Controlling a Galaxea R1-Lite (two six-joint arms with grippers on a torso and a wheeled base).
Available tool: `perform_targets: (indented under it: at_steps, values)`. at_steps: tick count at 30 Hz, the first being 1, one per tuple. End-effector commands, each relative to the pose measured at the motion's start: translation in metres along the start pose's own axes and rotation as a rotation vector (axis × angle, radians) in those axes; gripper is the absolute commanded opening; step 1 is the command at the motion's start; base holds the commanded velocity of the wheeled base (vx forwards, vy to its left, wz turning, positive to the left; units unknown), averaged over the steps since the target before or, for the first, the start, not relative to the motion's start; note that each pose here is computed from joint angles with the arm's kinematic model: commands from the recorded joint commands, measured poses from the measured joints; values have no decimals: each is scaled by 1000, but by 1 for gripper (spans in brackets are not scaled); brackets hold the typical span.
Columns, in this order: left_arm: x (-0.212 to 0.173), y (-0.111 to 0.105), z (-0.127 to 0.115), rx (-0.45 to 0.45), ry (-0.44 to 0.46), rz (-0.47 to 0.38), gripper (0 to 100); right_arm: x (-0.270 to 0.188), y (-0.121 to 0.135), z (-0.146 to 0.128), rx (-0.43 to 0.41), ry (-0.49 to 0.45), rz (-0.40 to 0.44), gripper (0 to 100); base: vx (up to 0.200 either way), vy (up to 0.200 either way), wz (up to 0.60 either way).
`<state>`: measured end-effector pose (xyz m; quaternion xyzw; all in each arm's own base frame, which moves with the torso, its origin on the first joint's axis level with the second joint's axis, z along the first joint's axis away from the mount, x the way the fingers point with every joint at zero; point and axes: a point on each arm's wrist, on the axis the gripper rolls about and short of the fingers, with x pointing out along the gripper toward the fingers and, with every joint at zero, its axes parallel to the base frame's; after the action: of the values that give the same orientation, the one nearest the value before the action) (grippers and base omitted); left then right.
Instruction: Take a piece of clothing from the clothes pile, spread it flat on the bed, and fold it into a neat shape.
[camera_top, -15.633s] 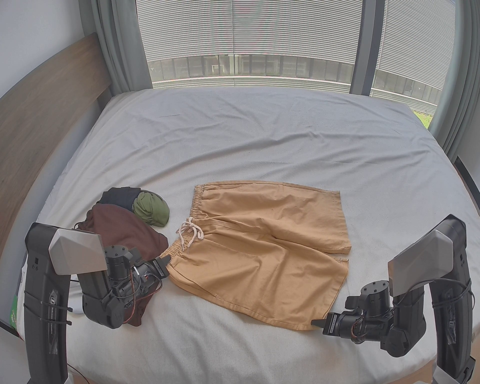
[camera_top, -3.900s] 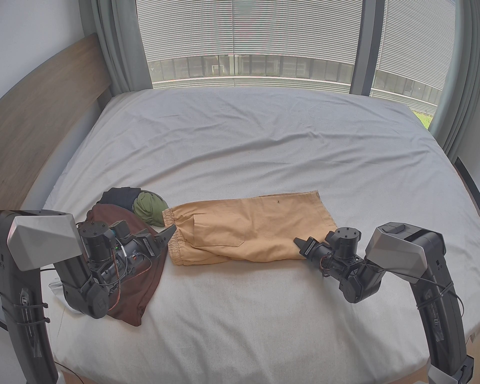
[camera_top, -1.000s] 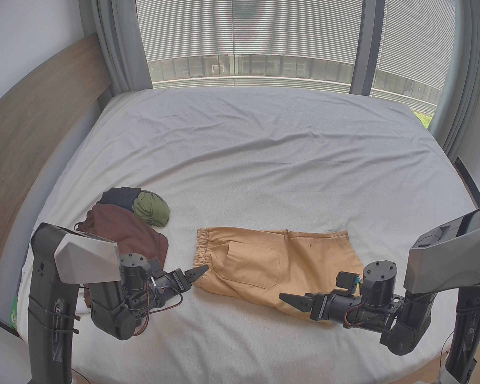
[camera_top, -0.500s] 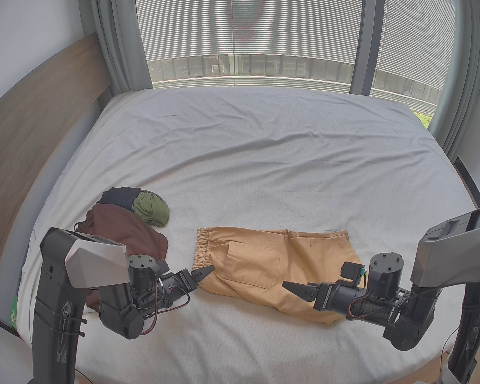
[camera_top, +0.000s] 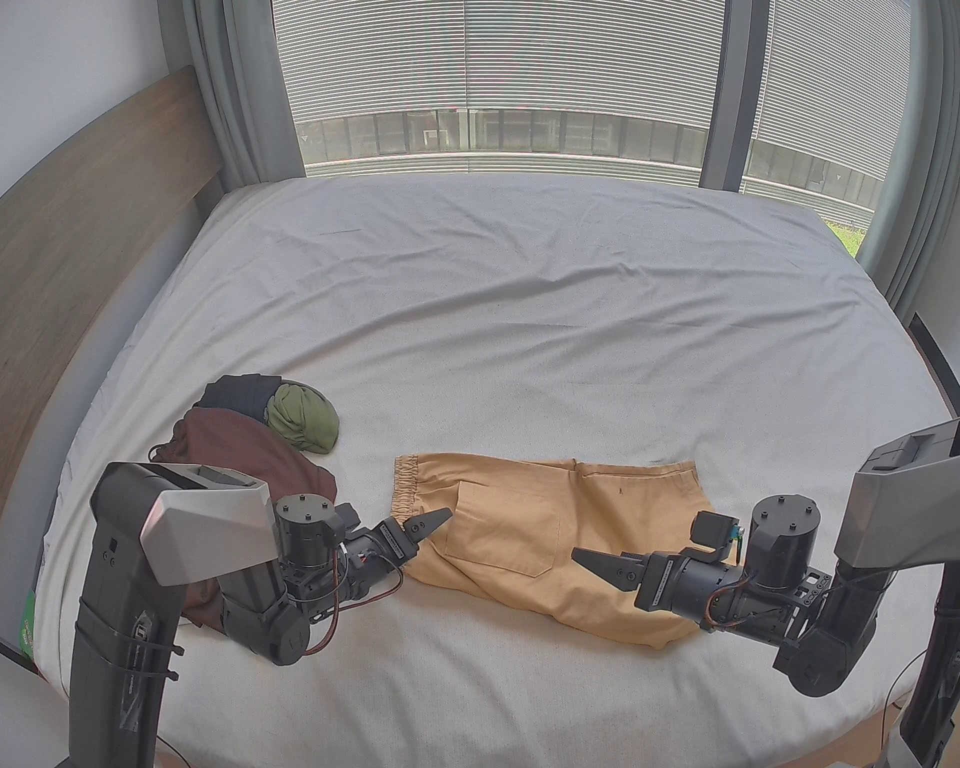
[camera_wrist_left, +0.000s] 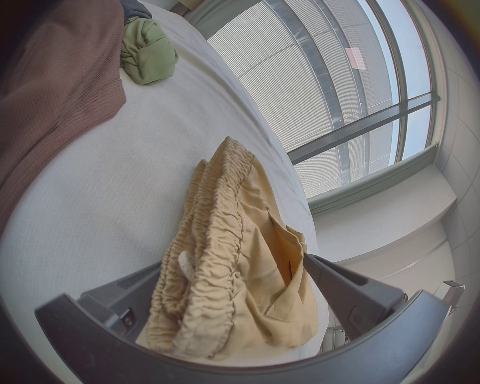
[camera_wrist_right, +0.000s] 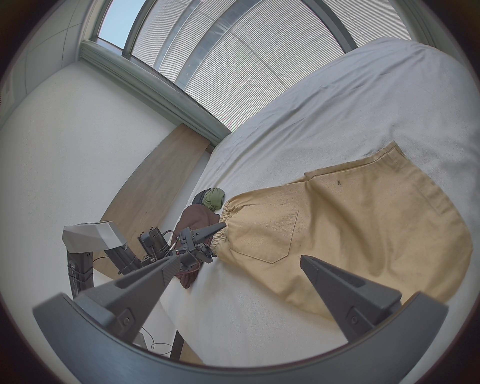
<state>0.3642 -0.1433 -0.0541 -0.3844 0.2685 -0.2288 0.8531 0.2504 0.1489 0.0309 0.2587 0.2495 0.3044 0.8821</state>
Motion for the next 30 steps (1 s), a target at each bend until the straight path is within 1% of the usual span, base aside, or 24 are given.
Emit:
perform_targets:
  at_steps: [1, 9, 10, 19, 22, 24, 25, 28, 30]
  values:
    - [4, 4, -1, 0, -8, -4, 100, -1, 1, 1, -2, -5, 4, 100, 0, 0, 0]
    - [4, 4, 0, 1, -15, -8, 100, 0, 1, 1, -2, -6, 5, 100, 0, 0, 0]
    - [4, 4, 0, 1, -16, -9, 0, 0, 1, 2, -2, -8, 6, 100, 0, 0, 0]
    - [-3, 4, 0, -15, -38, 8, 0, 0, 1, 1, -1, -4, 3, 100, 0, 0, 0]
    - [-20, -3, 3, -12, -51, 8, 0, 1, -1, -1, 0, 2, -1, 100, 0, 0, 0]
    - [-31, -7, 11, -14, -64, 11, 0, 1, -1, -1, 0, 2, -1, 100, 0, 0, 0]
    - [-43, -13, 17, -16, -69, 11, 0, 1, -1, -1, 1, 2, -3, 100, 0, 0, 0]
    - [-57, -22, 23, -13, -83, 13, 0, 0, -2, 1, 3, -3, -7, 100, 0, 0, 0]
    - [-62, -23, 24, -5, -90, 24, 0, 0, -3, 1, 5, -2, -9, 100, 0, 0, 0]
